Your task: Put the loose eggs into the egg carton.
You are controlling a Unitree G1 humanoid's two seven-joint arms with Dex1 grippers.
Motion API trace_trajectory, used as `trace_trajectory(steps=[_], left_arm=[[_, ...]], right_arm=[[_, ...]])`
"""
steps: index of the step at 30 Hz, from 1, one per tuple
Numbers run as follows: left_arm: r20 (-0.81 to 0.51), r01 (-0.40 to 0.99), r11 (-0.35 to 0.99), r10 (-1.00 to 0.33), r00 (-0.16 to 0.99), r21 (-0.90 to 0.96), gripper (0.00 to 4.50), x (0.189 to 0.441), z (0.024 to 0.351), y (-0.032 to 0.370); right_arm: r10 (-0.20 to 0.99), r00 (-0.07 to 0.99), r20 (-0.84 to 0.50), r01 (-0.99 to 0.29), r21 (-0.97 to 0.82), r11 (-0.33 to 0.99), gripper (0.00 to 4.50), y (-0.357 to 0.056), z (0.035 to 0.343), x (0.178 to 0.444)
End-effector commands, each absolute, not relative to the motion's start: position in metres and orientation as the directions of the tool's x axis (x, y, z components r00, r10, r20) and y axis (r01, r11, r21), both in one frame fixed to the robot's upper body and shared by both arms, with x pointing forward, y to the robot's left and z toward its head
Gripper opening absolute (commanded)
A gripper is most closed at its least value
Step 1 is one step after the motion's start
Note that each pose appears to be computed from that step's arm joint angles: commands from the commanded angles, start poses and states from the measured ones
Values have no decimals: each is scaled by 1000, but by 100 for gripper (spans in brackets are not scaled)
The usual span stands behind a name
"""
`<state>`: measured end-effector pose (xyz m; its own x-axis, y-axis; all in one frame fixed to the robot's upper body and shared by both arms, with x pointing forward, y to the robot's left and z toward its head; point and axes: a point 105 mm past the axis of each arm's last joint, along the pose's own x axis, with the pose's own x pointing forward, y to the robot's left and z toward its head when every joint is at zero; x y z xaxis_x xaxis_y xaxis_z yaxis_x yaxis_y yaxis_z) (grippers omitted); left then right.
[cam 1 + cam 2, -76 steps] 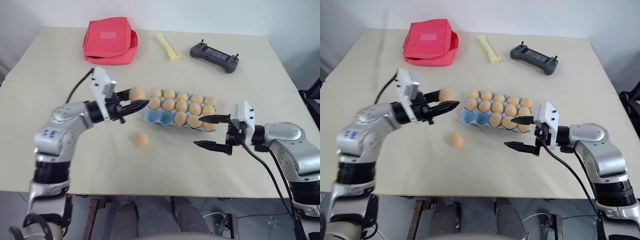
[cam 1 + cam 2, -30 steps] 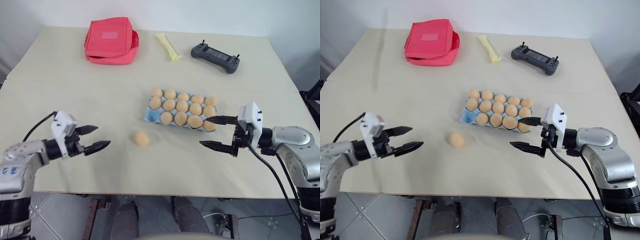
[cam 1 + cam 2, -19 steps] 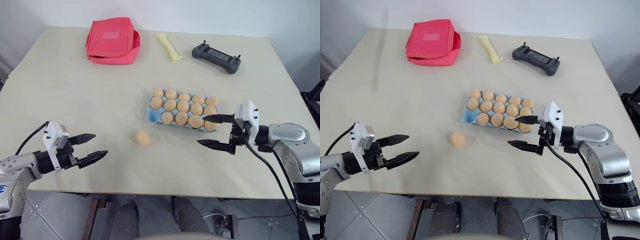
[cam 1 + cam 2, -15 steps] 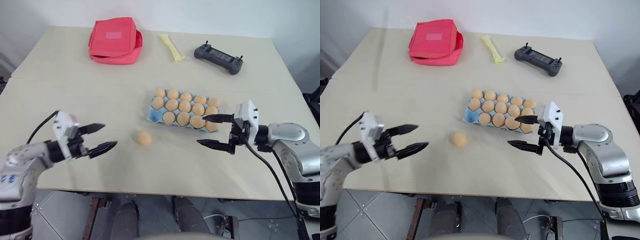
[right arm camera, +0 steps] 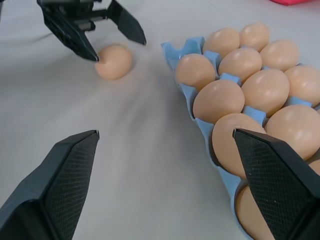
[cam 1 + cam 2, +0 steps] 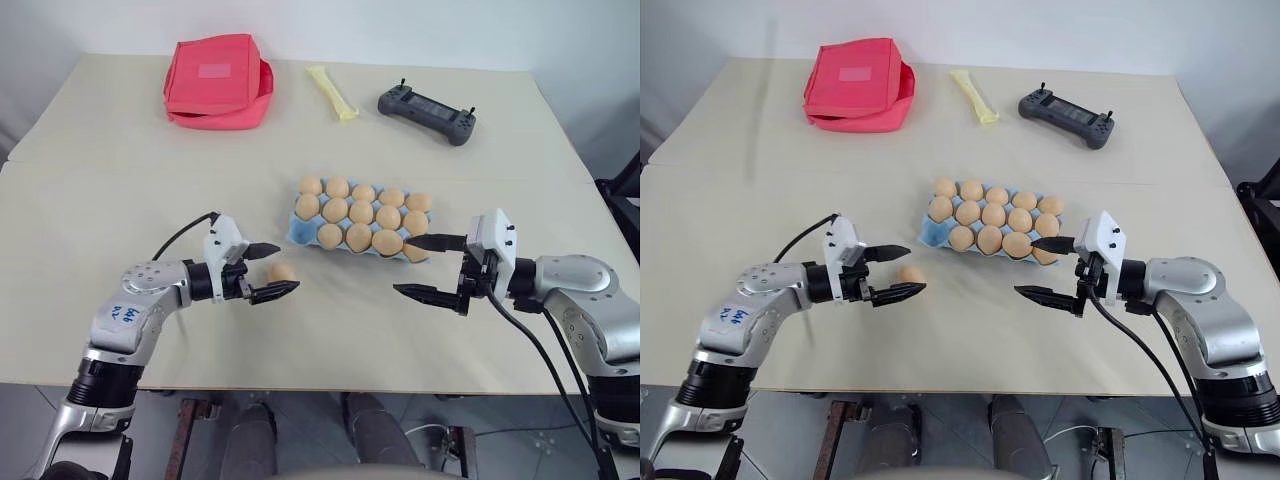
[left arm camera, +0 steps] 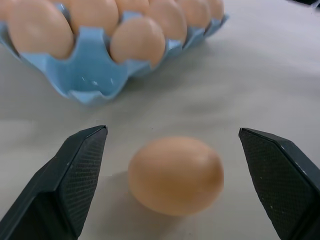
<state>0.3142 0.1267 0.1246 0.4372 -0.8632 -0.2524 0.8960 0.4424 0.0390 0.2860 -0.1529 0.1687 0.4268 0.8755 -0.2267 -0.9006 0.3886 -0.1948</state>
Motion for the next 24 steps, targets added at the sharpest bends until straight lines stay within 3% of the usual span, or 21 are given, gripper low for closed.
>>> trace_trajectory(steps=[1,4,5,12,19,24], left_arm=[[-257,908,410,-872,417,81,448,317,124,119],[-281,909,406,-866,414,89,448,319,117,117],[-300,911,402,-861,411,93,430,320,113,116],[-281,909,402,-865,416,108,246,326,118,115],[-38,852,514,-853,520,102,239,352,185,123],[-19,835,538,-840,543,116,239,372,194,122]], right_arm=[[871,451,-197,-883,-244,402,450,-157,183,283],[867,457,-197,-880,-245,408,450,-158,184,282],[866,459,-196,-879,-245,410,450,-158,184,282],[864,463,-197,-877,-247,413,450,-159,185,283],[863,465,-197,-875,-248,415,450,-159,185,285],[865,464,-191,-875,-250,415,450,-158,185,287]])
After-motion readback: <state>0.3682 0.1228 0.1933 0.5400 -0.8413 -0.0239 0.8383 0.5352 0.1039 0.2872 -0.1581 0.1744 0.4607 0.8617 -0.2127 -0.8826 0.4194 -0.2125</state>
